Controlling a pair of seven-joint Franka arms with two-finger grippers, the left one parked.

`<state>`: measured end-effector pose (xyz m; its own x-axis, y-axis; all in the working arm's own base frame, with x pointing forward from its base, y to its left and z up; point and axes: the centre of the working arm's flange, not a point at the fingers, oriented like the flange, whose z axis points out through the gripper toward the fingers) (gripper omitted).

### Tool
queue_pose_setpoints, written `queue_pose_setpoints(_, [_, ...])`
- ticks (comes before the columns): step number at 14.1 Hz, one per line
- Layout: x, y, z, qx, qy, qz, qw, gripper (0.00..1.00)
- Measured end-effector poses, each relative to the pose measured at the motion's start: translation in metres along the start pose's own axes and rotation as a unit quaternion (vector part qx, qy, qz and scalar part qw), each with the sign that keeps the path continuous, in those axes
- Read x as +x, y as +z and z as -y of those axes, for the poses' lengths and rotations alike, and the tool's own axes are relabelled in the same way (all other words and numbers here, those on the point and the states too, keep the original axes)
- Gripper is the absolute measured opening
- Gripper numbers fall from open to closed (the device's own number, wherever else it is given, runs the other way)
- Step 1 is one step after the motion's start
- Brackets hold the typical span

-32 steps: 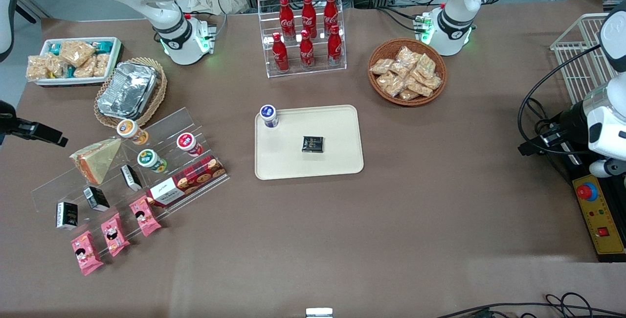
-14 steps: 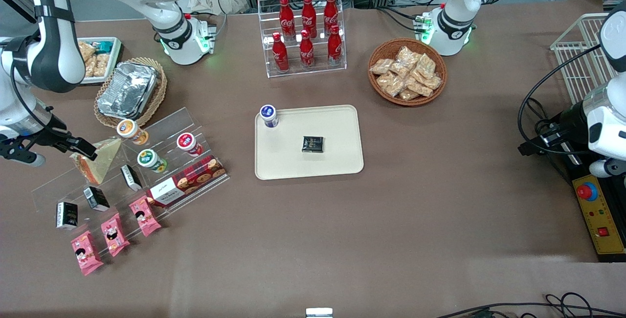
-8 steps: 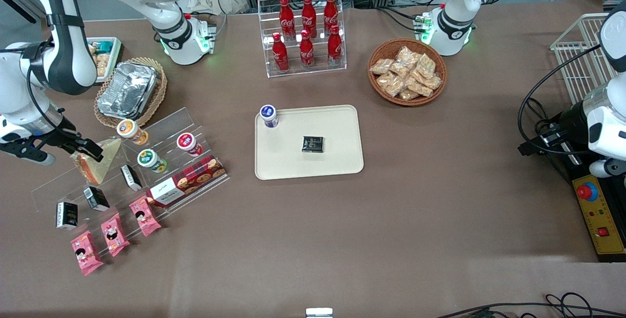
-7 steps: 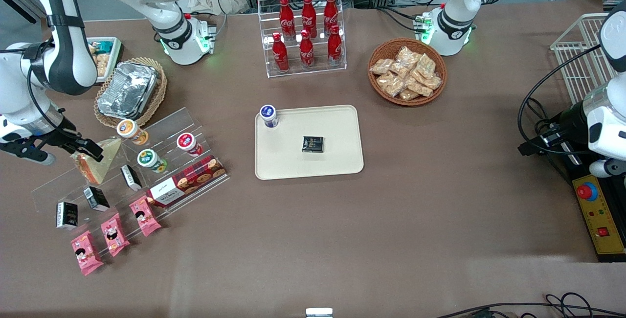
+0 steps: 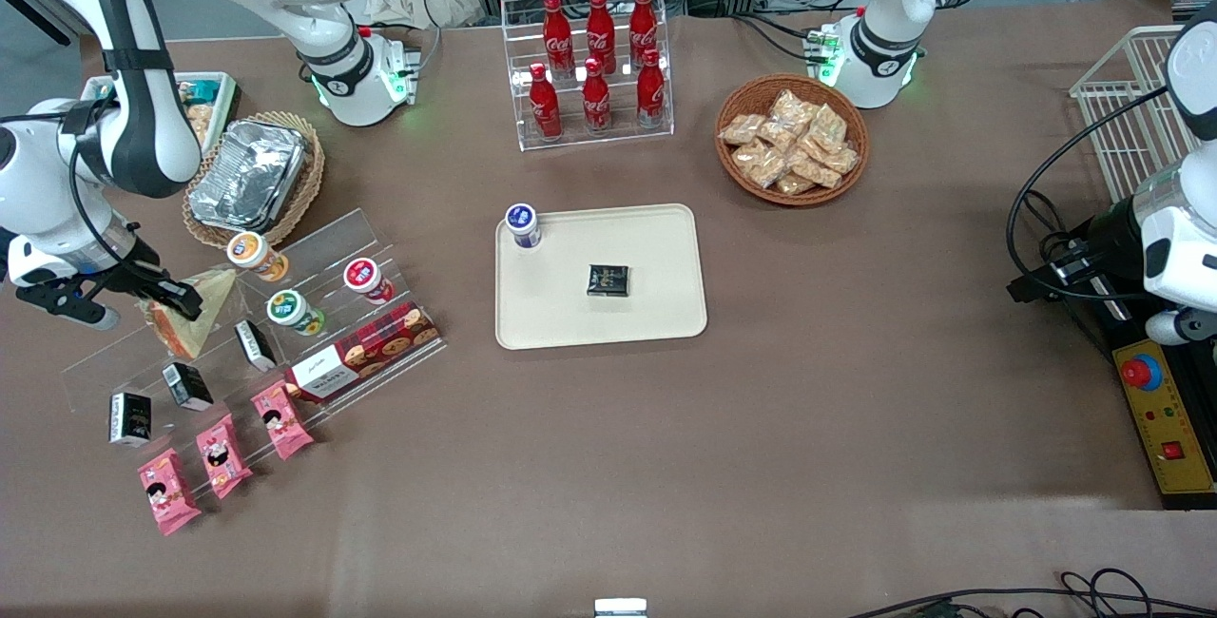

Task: Place sandwich on tray
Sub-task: 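Grasp the wrapped sandwich on the acrylic display with the right gripper, then lift the sandwich and carry it toward the cream tray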

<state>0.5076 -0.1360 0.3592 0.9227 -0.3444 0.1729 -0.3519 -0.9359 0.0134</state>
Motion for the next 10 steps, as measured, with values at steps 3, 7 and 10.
queue_pose_setpoints(3, [0.006,-0.008,0.003,0.001,-0.005,-0.009,0.9999,0.38])
queue_pose_setpoints(7, [0.032,-0.062,0.008,-0.002,-0.080,0.003,0.9968,0.38])
queue_pose_setpoints(10, [0.048,-0.116,0.009,-0.002,-0.146,0.016,0.9892,0.25])
